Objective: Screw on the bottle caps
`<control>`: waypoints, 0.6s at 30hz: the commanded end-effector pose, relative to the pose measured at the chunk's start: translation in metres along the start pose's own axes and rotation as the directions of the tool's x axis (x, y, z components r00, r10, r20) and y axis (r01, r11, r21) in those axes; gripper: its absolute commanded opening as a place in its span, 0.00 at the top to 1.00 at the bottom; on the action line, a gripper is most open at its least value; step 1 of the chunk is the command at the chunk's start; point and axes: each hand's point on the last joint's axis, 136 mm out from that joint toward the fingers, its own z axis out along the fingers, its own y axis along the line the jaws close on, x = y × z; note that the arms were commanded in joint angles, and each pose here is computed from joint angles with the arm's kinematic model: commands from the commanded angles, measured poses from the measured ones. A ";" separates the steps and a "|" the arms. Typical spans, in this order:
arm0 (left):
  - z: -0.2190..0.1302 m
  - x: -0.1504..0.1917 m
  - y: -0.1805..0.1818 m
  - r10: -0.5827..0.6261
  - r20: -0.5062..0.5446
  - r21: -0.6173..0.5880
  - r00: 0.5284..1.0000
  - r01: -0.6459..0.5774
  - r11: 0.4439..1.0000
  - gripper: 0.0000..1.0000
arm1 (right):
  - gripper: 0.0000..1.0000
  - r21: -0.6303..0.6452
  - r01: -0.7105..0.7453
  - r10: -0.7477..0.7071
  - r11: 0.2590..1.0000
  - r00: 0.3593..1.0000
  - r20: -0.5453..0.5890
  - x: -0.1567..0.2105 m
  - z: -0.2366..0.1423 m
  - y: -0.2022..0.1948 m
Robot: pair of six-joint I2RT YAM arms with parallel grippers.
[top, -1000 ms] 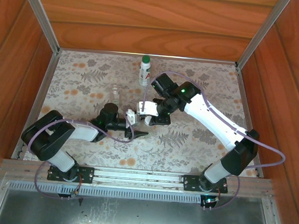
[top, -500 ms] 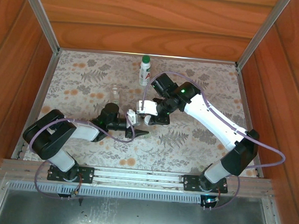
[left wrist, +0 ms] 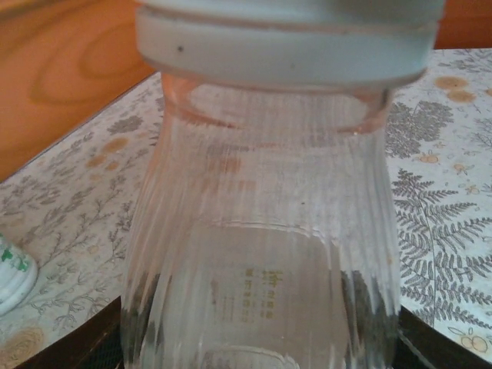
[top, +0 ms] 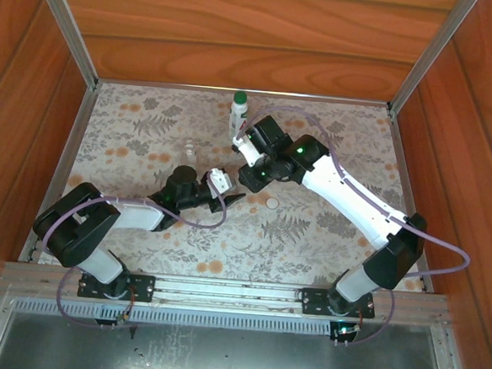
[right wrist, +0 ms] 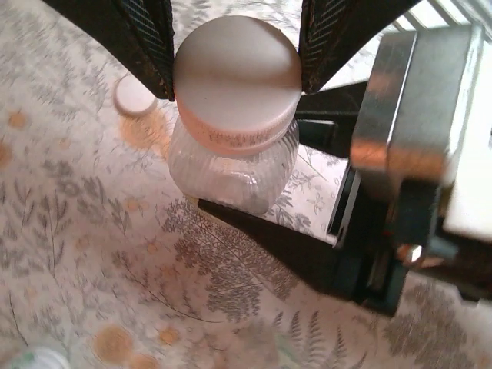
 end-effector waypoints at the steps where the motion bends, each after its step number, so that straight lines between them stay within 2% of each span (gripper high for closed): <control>1: 0.001 -0.006 0.002 0.029 0.008 -0.021 1.000 -0.029 0.999 0.42 | 0.80 0.086 -0.297 0.303 0.951 0.951 -0.070 0.017 0.001 -0.012; 3: 0.000 -0.006 0.000 0.033 0.011 -0.011 0.999 -0.033 0.999 0.42 | 0.76 0.078 -0.280 0.286 0.957 0.956 -0.070 0.017 -0.001 -0.011; 5: -0.002 -0.007 -0.004 0.038 0.016 0.002 0.999 -0.038 0.999 0.42 | 0.67 0.046 -0.227 0.230 0.973 0.971 -0.067 0.015 -0.004 -0.007; 8: -0.008 -0.006 -0.014 0.039 0.031 0.054 0.999 -0.040 0.998 0.42 | 0.40 -0.063 -0.001 -0.002 0.998 0.999 -0.040 0.014 -0.015 0.009; 10: -0.013 -0.007 -0.022 0.034 0.045 0.100 0.998 -0.038 0.994 0.42 | 0.31 -0.069 0.149 -0.149 0.987 0.989 0.004 0.018 -0.024 0.009; 13: -0.023 -0.006 -0.040 0.047 0.071 0.186 0.996 -0.060 0.981 0.42 | 0.30 -0.078 0.365 -0.358 0.928 0.930 0.087 0.027 -0.034 0.014; 16: -0.031 -0.009 -0.054 0.065 0.102 0.251 0.993 -0.089 0.964 0.42 | 0.30 -0.115 0.560 -0.538 0.820 0.824 0.176 0.035 -0.045 0.030; 18: -0.034 -0.010 -0.060 0.076 0.115 0.279 0.990 -0.106 0.954 0.42 | 0.31 -0.140 0.680 -0.644 0.719 0.729 0.233 0.040 -0.051 0.045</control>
